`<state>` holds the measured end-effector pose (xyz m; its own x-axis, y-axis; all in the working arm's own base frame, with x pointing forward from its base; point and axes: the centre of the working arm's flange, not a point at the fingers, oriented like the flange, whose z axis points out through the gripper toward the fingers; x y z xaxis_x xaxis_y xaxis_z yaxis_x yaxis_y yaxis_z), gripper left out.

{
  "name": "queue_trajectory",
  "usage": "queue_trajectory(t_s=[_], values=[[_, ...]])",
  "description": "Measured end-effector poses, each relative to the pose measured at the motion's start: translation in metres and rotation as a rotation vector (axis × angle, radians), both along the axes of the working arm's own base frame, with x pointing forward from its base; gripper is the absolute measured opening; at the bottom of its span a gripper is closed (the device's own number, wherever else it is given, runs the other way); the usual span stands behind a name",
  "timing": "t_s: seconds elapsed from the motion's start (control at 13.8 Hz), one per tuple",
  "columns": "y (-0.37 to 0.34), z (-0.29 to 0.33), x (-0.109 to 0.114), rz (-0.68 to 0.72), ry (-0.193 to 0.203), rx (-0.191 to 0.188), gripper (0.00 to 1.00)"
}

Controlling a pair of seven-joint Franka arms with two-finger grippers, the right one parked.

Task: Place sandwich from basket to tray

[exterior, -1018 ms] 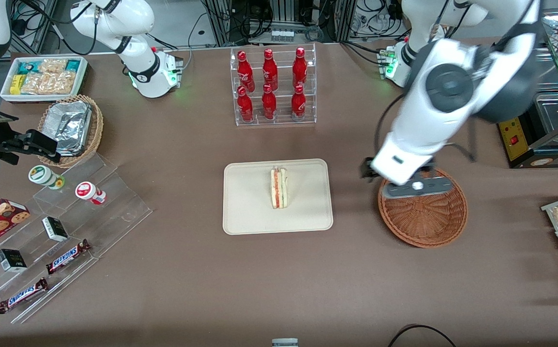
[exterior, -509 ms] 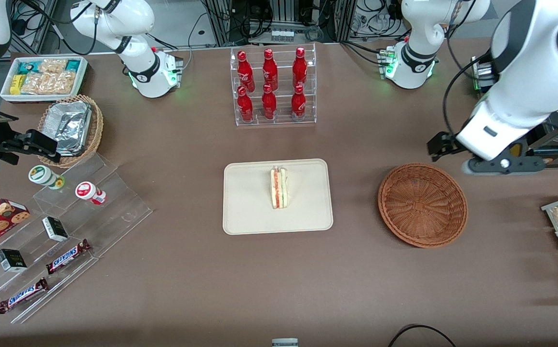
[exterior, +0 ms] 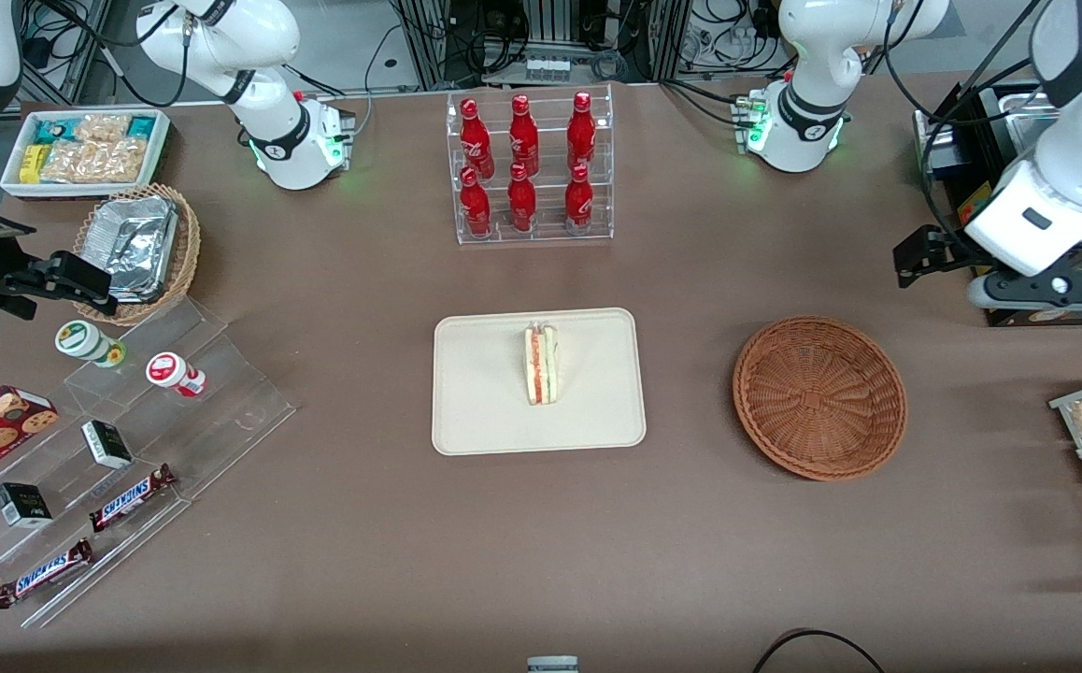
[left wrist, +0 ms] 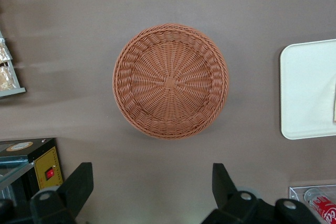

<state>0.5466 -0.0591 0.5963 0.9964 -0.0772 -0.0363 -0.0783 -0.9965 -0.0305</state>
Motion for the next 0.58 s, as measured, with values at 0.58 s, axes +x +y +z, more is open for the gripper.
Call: queue_trajectory(t_s=[0.58], values=[[0.019, 0.013, 0.003, 0.014, -0.025, -0.022, 1.0]])
